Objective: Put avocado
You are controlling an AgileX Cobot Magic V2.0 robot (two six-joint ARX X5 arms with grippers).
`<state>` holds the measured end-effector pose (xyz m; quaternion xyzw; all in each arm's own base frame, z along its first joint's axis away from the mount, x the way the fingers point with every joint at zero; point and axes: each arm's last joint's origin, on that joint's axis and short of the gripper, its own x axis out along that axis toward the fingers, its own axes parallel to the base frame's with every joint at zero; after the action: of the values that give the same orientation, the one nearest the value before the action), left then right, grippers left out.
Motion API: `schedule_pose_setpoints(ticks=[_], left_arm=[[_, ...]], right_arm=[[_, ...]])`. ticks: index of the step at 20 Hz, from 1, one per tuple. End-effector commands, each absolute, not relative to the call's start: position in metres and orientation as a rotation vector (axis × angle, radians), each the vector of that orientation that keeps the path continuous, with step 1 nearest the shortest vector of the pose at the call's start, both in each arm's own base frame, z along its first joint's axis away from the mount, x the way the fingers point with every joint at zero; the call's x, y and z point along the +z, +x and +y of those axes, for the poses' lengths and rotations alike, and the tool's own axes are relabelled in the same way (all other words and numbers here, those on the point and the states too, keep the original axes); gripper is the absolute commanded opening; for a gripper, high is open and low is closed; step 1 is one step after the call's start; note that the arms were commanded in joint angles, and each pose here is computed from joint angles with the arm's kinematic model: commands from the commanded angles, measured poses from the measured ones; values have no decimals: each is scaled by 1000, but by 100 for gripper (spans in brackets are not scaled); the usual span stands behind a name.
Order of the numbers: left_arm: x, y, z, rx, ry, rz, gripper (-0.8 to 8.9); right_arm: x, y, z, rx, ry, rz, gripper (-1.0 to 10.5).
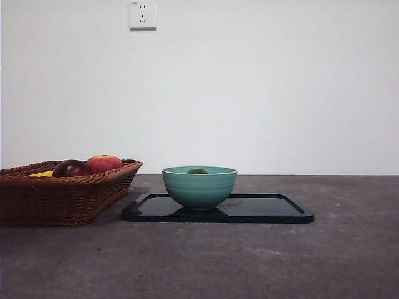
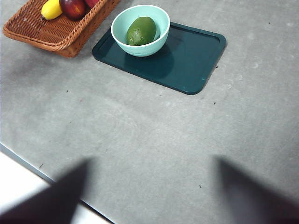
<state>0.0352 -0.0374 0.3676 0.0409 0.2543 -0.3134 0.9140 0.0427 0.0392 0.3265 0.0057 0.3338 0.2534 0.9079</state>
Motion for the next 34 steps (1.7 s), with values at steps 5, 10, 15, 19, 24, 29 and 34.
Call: schedule_pose_setpoints(ticks=[5, 10, 15, 19, 24, 29, 34], left_arm=[[371, 35, -37, -652, 82, 511, 23], [371, 35, -37, -652, 82, 511, 23], [371, 37, -36, -597, 68, 513, 23], [370, 47, -27, -347, 6, 520, 23], [370, 53, -8, -23, 31, 475, 23], [327, 86, -3, 100, 114, 304, 23], [237, 102, 0, 127, 20, 173, 23]], right_arm=[[330, 43, 41, 530, 29, 669, 12], [330, 43, 41, 530, 29, 669, 13], [330, 43, 41, 530, 29, 669, 12], [330, 43, 41, 530, 29, 669, 13], [330, 43, 41, 530, 29, 669, 12], [330, 43, 41, 530, 29, 669, 12], [330, 43, 41, 530, 30, 669, 12]])
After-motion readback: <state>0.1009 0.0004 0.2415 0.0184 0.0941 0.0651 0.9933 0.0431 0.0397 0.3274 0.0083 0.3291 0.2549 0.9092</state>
